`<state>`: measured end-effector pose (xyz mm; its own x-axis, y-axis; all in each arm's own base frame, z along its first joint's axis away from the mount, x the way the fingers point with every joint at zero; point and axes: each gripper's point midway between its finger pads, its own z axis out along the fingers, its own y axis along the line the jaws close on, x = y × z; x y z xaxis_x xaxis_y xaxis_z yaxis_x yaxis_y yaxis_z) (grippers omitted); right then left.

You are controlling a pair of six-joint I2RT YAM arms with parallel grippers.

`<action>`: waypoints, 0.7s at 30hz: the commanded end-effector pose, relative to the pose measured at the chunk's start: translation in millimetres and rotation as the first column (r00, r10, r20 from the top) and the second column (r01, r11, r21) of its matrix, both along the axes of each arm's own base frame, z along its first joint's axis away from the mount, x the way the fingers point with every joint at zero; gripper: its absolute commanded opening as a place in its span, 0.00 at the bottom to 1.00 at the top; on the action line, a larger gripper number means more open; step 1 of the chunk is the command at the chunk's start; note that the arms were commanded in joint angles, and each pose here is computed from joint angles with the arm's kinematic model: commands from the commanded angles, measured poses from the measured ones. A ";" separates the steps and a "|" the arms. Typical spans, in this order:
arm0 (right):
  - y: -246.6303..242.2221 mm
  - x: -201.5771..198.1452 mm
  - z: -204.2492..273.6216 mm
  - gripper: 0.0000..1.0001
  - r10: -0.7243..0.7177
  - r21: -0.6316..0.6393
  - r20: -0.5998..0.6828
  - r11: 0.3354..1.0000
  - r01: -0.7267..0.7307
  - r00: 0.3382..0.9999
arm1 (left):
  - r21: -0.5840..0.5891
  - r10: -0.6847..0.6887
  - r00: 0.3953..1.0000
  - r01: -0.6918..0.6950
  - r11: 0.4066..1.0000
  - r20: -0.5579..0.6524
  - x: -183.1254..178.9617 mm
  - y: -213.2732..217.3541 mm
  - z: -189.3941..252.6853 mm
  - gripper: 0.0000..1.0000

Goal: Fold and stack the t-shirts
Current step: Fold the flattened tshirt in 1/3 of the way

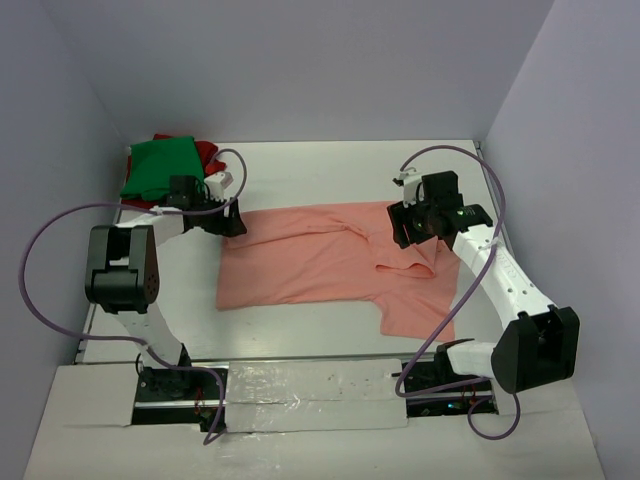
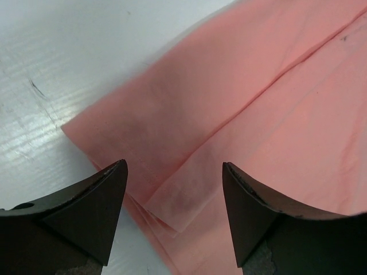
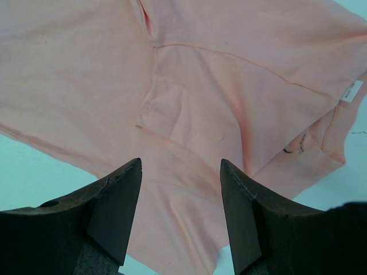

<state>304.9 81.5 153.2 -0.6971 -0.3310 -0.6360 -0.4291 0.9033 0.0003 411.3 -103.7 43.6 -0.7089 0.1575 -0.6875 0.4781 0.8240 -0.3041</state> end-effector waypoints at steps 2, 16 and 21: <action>-0.5 9.4 4.8 0.64 -0.014 -0.003 0.037 1.000 0.014 0.999 | 0.029 0.006 1.000 -0.005 1.000 -0.023 -3.0 4.3 5.4 0.76; -3.8 9.8 4.2 0.64 -0.023 -0.016 0.044 1.000 0.024 0.999 | 0.024 -0.014 0.998 0.016 1.000 -0.058 -17.3 1.8 0.2 0.63; -5.3 10.4 2.8 0.64 -0.028 -0.021 0.040 0.999 0.029 0.999 | 0.019 -0.018 0.998 0.019 1.000 -0.058 -19.1 0.9 -0.6 0.38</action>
<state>306.1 77.5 152.9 -0.6995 -0.3321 -0.6328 -0.4155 0.9094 -0.0181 391.4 -99.3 31.0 -0.7689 0.1763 -0.6146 0.4488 0.8335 -0.3223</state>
